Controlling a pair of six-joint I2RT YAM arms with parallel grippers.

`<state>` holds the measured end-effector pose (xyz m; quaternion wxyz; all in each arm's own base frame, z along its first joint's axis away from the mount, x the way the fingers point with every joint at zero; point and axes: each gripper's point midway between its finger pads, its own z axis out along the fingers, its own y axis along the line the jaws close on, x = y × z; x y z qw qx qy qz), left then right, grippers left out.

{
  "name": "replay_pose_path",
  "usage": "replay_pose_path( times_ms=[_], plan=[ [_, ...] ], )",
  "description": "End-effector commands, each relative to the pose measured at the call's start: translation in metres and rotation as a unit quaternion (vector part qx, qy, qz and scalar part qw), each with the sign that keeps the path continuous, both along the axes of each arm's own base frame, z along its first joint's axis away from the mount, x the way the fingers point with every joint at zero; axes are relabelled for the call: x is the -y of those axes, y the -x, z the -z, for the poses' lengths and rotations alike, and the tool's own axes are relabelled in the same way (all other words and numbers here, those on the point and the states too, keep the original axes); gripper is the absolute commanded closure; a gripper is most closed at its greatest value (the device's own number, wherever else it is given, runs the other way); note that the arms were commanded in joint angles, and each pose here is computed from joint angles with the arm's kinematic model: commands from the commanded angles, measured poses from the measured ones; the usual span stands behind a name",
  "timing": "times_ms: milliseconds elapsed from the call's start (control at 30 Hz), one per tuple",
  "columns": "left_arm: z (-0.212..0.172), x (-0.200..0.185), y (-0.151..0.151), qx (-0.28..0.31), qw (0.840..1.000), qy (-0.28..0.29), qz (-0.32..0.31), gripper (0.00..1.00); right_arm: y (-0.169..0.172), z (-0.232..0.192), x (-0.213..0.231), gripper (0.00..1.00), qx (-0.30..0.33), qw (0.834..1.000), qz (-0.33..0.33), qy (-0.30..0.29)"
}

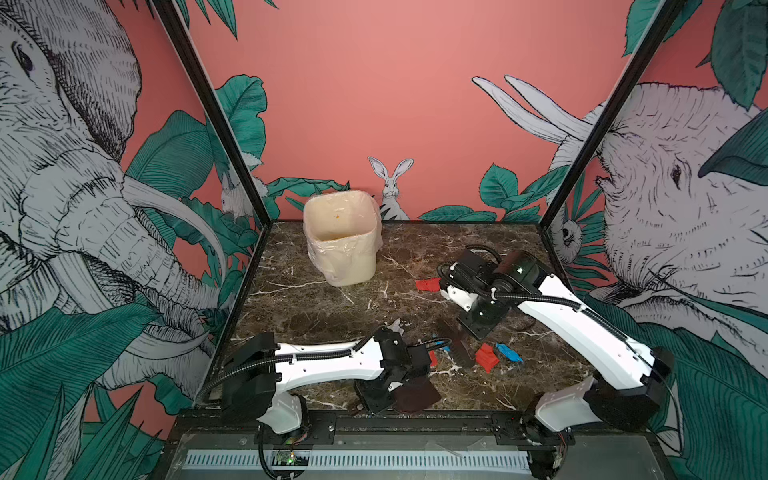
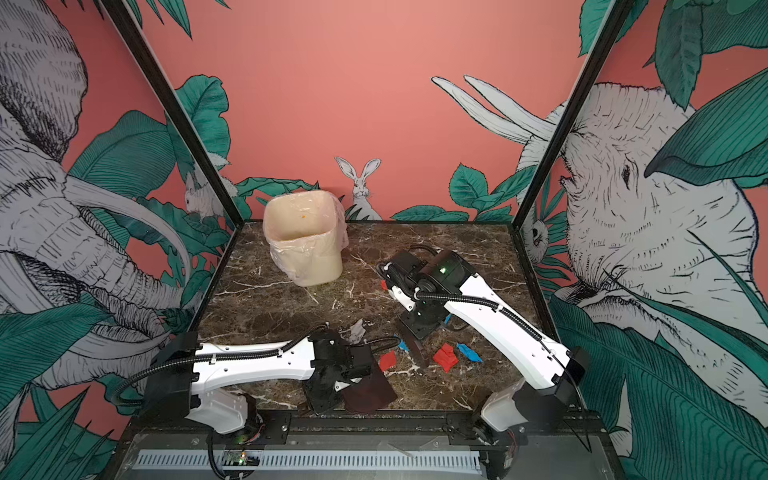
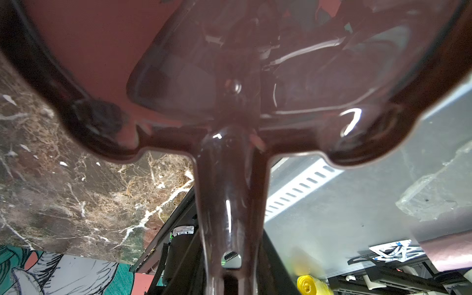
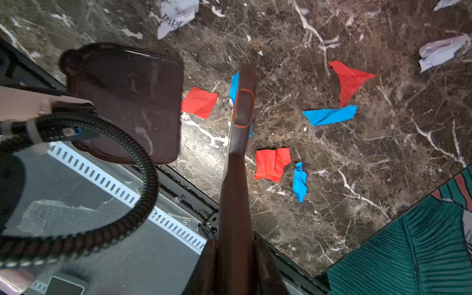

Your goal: Sweep away the paper scraps from the table

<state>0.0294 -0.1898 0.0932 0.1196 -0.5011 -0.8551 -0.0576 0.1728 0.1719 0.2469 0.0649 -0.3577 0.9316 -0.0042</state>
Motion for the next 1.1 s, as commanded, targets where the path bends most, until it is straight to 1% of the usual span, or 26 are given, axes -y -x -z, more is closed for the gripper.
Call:
replay_pose_path(
  times_ms=[0,267,567,867,967,1067],
  plan=[
    [-0.01,-0.003,0.004,-0.003,1.0,0.005,-0.003,1.0,-0.006,-0.001,0.025,1.0,0.015,0.999,0.007,0.043],
    [-0.01,-0.006,0.006,-0.008,1.0,0.001,-0.007,1.0,-0.028,0.017,0.011,1.0,0.023,0.999,0.007,0.047],
    [-0.012,-0.01,0.006,-0.006,1.0,-0.004,-0.005,1.0,-0.033,0.028,0.001,1.0,0.012,0.999,0.0,0.043],
    [0.003,-0.019,0.0,0.024,0.999,-0.013,-0.026,1.0,-0.033,0.027,-0.001,1.0,0.013,0.999,0.0,0.038],
    [0.005,-0.023,-0.007,0.047,0.998,-0.019,-0.025,1.0,-0.034,0.024,-0.004,1.0,0.015,0.999,0.002,0.029],
    [0.008,-0.022,-0.01,0.052,0.998,-0.018,-0.021,1.0,-0.034,0.027,-0.006,1.0,0.01,1.0,0.002,0.029]
  ],
)
